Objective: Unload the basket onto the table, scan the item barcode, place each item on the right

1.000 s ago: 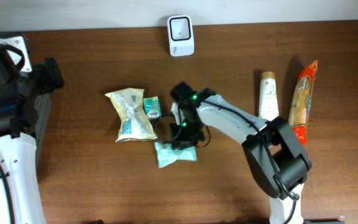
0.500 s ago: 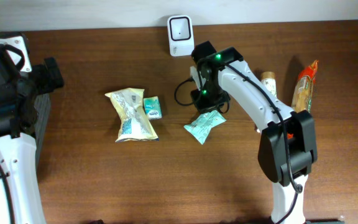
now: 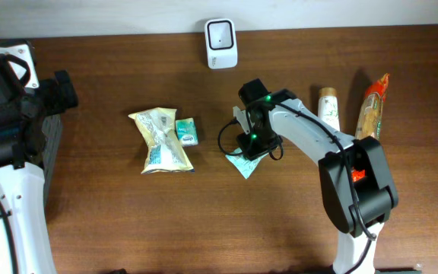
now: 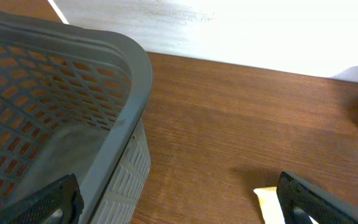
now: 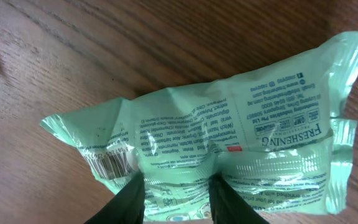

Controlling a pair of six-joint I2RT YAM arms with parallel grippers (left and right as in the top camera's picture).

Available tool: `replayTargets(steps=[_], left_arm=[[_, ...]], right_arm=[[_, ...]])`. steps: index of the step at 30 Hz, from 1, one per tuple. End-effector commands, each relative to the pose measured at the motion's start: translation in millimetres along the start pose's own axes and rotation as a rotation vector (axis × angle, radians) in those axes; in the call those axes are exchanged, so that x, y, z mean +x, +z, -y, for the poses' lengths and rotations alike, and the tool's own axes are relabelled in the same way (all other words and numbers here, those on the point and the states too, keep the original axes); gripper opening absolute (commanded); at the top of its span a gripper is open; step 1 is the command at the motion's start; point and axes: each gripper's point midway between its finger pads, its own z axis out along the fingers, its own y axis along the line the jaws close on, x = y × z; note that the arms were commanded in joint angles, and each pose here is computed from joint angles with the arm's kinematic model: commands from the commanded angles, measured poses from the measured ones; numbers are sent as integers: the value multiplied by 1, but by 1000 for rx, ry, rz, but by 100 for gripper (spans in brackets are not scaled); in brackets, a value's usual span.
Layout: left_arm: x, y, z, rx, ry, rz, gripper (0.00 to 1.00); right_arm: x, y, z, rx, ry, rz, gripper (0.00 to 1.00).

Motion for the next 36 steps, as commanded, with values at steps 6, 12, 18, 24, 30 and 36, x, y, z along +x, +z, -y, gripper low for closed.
replayTargets(steps=[6,12,18,24,30,36], left_arm=[[-6,-7,0,5,-12,24,99],[-6,-7,0,5,-12,24,99],[-6,-7,0,5,-12,24,99],[-6,-7,0,5,-12,24,99],[-6,-7,0,5,-12,24,99],[-6,-7,0,5,-12,24,99]], right_arm=[[-41,-79,-1,-2,20,36,38],[-28,-86,66,-13,65,30,56],[-8,-52,59,-320,-108,47,68],[-14,-13,53,-383,-120,102,68],[-21,16,58,-384,-104,94,58],[-17,17,56,-395,-49,65,43]])
